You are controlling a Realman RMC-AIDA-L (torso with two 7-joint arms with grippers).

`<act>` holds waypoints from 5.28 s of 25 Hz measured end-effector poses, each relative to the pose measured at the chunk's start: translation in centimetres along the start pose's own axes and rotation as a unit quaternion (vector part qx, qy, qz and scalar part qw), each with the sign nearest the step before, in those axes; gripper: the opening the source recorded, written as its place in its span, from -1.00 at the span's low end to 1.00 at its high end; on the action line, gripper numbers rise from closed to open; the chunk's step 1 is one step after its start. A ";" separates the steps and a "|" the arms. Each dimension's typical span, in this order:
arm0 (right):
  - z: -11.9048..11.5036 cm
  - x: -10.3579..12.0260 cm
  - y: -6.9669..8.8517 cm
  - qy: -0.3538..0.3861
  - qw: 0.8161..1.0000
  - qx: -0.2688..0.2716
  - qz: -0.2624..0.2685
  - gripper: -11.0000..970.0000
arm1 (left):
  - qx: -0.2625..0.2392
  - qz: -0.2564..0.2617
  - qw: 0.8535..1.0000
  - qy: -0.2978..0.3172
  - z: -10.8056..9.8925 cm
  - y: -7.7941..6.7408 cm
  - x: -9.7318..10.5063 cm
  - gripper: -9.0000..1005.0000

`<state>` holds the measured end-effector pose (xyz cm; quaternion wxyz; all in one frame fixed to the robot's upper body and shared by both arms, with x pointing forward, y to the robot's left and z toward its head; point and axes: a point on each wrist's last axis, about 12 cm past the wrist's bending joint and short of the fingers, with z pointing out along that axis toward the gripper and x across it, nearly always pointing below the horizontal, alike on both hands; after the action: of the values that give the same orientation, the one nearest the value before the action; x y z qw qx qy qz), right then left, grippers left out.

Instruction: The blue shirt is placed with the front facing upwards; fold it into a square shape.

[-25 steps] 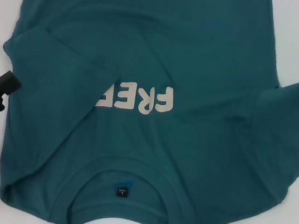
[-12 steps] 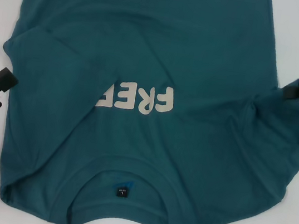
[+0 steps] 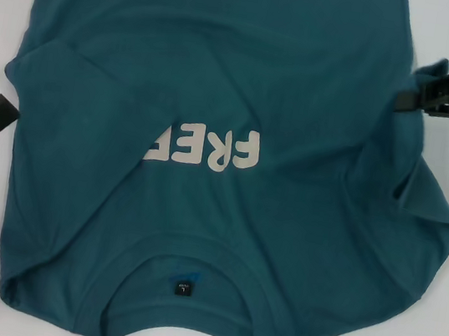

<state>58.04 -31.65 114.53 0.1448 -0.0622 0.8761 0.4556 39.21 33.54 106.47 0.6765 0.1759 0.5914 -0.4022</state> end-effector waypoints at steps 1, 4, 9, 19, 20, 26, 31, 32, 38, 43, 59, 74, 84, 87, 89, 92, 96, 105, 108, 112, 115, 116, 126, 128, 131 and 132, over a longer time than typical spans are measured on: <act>0.4 0.1 0.0 0.001 1.000 -0.004 0.001 -0.94 | -0.002 0.001 1.000 -0.001 -0.1 0.0 0.0 0.86; 1.4 0.3 0.1 0.006 1.000 -0.009 0.003 -0.94 | -0.005 0.003 1.000 -0.005 -0.2 0.0 -0.1 0.86; 3.4 0.7 0.4 0.016 1.000 -0.020 0.005 -0.94 | -0.009 0.006 1.000 -0.011 -0.2 0.1 -0.2 0.86; 5.8 2.0 -1.4 -0.037 0.997 -0.033 0.061 -0.94 | -0.025 0.014 0.999 -0.029 -0.6 0.1 -0.5 0.86; 5.9 2.4 -1.9 -0.053 0.995 -0.034 0.072 -0.94 | -0.025 0.014 0.999 -0.030 -0.6 0.1 -0.5 0.86; 5.7 3.0 -2.4 -0.086 0.991 -0.051 0.087 -0.94 | -0.026 0.015 0.999 -0.031 -0.6 0.1 -0.6 0.86; 6.2 3.2 -2.0 -0.092 0.989 -0.074 0.088 -0.94 | -0.028 0.015 0.999 -0.032 -0.6 0.1 -0.6 0.86; 6.4 3.2 -1.9 -0.091 0.989 -0.077 0.090 -0.94 | -0.029 0.016 0.999 -0.034 -0.6 0.1 -0.6 0.86; 7.5 3.8 -2.3 -0.085 0.987 -0.072 0.114 -0.94 | -0.038 0.012 0.998 -0.039 -1.0 0.0 -0.7 0.86; 7.3 4.4 -2.6 -0.082 0.988 -0.069 0.115 -0.94 | -0.043 0.014 0.998 -0.044 -1.2 0.0 -0.8 0.86; 6.5 3.4 -1.2 -0.119 0.979 -0.139 0.094 0.21 | -0.051 0.017 0.997 -0.054 -1.5 -0.1 -0.9 0.86; -3.3 0.9 0.2 -0.276 0.884 0.021 -0.377 0.76 | -0.058 -0.121 0.988 -0.076 -2.5 1.5 -3.0 0.86; -4.2 5.6 -1.4 -0.269 0.832 0.102 -0.474 0.74 | -0.065 -0.138 0.985 -0.080 -2.9 1.4 -2.9 0.86; -3.8 6.4 -2.2 -0.249 0.847 0.101 -0.459 0.74 | -0.067 -0.139 0.985 -0.081 -3.0 1.4 -2.9 0.86; -3.2 6.6 -2.6 -0.238 0.860 0.099 -0.441 0.74 | -0.067 -0.139 0.985 -0.082 -2.9 1.4 -2.9 0.86; -2.1 5.8 -3.0 -0.200 0.888 0.103 -0.400 0.73 | -0.066 -0.139 0.984 -0.085 -2.8 1.3 -2.8 0.86; -0.6 3.7 -2.9 -0.117 0.931 0.108 -0.328 0.73 | -0.065 -0.137 0.985 -0.087 -2.7 1.4 -2.8 0.86; 1.6 0.5 0.2 0.001 0.966 0.068 -0.248 0.73 | -0.071 -0.133 0.985 -0.088 -2.9 1.3 -2.8 0.86; 1.6 0.0 0.7 0.020 0.975 0.069 -0.209 0.73 | -0.070 -0.132 0.985 -0.088 -2.9 1.3 -2.8 0.86; 1.4 -0.9 1.3 0.026 0.986 0.078 -0.142 0.73 | -0.069 -0.132 0.985 -0.089 -2.8 1.2 -2.8 0.86; 1.8 -1.2 1.3 0.028 0.989 0.089 -0.113 0.73 | -0.068 -0.132 0.985 -0.089 -2.7 1.3 -2.8 0.86; 2.4 -1.1 1.3 0.034 0.990 0.089 -0.099 0.73 | -0.068 -0.132 0.985 -0.089 -2.7 1.3 -2.8 0.86; 4.5 -1.2 0.6 0.049 0.992 0.103 -0.055 0.73 | -0.066 -0.132 0.985 -0.091 -2.4 1.4 -2.8 0.86; 4.9 -1.3 0.5 0.044 0.992 0.103 -0.052 0.73 | -0.066 -0.132 0.985 -0.091 -2.4 1.4 -2.8 0.86; 5.6 -1.5 0.5 0.040 0.992 0.105 -0.050 0.73 | -0.066 -0.132 0.985 -0.091 -2.4 1.4 -2.8 0.86; 5.9 -1.6 0.5 0.039 0.992 0.106 -0.050 0.73 | -0.065 -0.132 0.985 -0.091 -2.4 1.4 -2.8 0.86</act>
<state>60.64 -26.61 112.23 0.1391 -0.1084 0.9200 0.3499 38.80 37.05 108.19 0.6786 0.0144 0.5704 -0.4626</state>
